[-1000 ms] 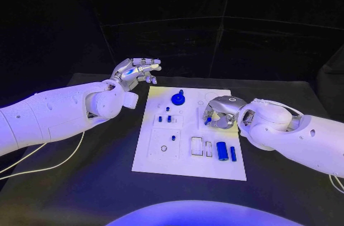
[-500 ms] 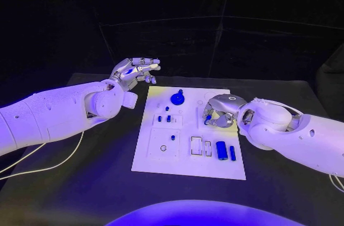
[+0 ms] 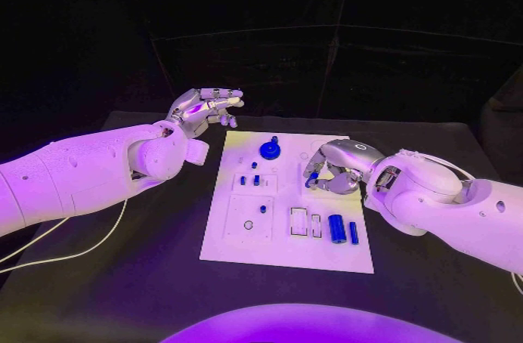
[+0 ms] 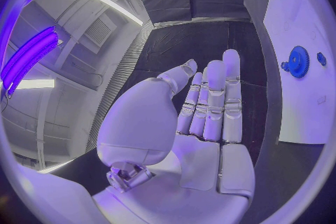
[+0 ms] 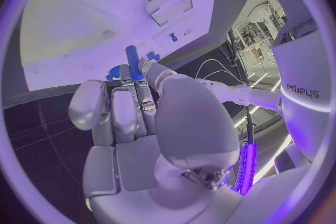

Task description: Assemble the parts on the task board

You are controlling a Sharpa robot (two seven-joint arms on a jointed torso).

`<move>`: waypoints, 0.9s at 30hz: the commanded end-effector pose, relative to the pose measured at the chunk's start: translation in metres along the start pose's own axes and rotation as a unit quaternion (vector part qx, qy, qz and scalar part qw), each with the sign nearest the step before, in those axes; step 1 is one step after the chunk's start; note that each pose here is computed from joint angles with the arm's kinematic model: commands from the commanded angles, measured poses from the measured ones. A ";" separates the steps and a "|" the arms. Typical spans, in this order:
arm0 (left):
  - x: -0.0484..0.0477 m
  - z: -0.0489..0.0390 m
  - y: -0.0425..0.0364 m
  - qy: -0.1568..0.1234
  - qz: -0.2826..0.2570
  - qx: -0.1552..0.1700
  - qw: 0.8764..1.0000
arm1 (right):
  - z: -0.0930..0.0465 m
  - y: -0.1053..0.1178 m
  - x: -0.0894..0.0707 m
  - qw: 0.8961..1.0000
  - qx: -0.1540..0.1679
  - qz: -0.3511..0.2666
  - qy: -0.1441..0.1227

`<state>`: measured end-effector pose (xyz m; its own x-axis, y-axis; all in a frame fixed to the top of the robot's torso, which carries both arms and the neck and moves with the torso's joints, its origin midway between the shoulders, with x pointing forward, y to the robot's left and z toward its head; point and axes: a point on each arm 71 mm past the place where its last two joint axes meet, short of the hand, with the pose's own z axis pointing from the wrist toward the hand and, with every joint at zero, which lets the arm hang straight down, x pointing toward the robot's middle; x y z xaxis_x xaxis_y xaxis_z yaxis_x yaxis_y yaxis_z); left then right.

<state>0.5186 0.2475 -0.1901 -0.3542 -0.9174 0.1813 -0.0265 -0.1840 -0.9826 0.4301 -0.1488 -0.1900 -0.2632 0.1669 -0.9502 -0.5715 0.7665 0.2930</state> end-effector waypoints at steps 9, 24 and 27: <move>0.0031 0.0007 -0.0011 0.008 -0.003 0.002 1.000 | 0.020 0.055 0.001 0.996 -0.080 0.044 -0.006; 0.0100 0.0038 0.0001 0.015 -0.005 0.002 1.000 | 0.043 0.098 0.040 0.988 -0.153 0.012 0.033; 0.0124 0.0049 0.0005 0.017 -0.006 0.002 1.000 | 0.045 0.103 0.049 0.986 -0.160 0.007 0.041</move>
<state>0.5188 0.2367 -0.1901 -0.3722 -0.9090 0.1874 -0.0316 -0.1894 -0.9814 0.3957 -0.0366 -0.2102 -0.3542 0.1608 -0.9212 -0.7404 0.5534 0.3814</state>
